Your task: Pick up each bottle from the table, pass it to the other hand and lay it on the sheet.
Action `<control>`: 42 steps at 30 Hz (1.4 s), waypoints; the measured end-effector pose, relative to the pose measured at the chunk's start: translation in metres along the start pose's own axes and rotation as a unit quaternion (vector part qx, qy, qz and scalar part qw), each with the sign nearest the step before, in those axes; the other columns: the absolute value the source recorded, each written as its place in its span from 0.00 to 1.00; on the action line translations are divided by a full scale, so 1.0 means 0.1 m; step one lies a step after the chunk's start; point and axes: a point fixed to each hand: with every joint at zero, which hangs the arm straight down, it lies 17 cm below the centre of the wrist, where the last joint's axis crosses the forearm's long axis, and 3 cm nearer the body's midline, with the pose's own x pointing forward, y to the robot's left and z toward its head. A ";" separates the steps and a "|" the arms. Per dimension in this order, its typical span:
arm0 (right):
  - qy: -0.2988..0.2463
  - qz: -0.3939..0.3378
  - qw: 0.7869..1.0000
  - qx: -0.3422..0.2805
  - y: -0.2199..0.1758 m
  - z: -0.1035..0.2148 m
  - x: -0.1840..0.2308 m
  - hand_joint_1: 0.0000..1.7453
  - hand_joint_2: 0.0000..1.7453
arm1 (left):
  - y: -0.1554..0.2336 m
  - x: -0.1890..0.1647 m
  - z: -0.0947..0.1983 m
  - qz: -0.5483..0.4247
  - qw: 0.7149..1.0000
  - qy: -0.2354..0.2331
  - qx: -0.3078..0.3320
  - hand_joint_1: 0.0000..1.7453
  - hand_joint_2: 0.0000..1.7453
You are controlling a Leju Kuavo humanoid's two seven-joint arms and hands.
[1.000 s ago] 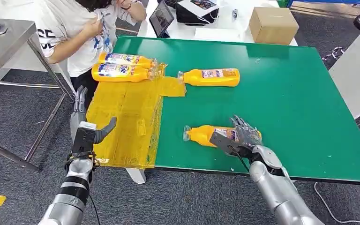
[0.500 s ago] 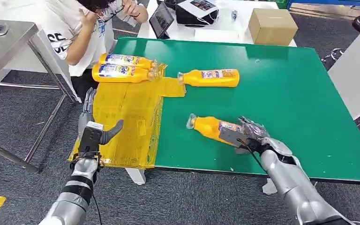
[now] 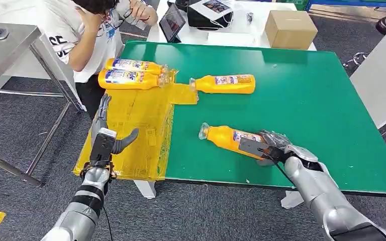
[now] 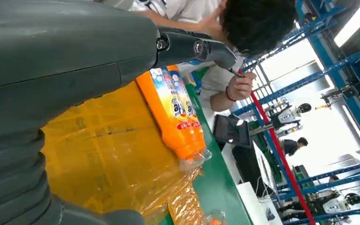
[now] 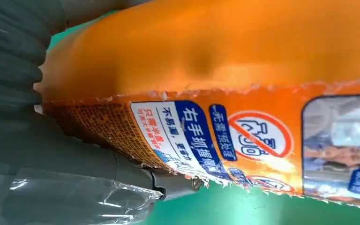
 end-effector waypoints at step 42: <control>-0.211 -0.227 0.732 -0.607 -1.57 1.87 1.33 1.00 1.00 | -0.88 0.27 0.51 0.325 0.931 0.098 -0.136 0.00 1.00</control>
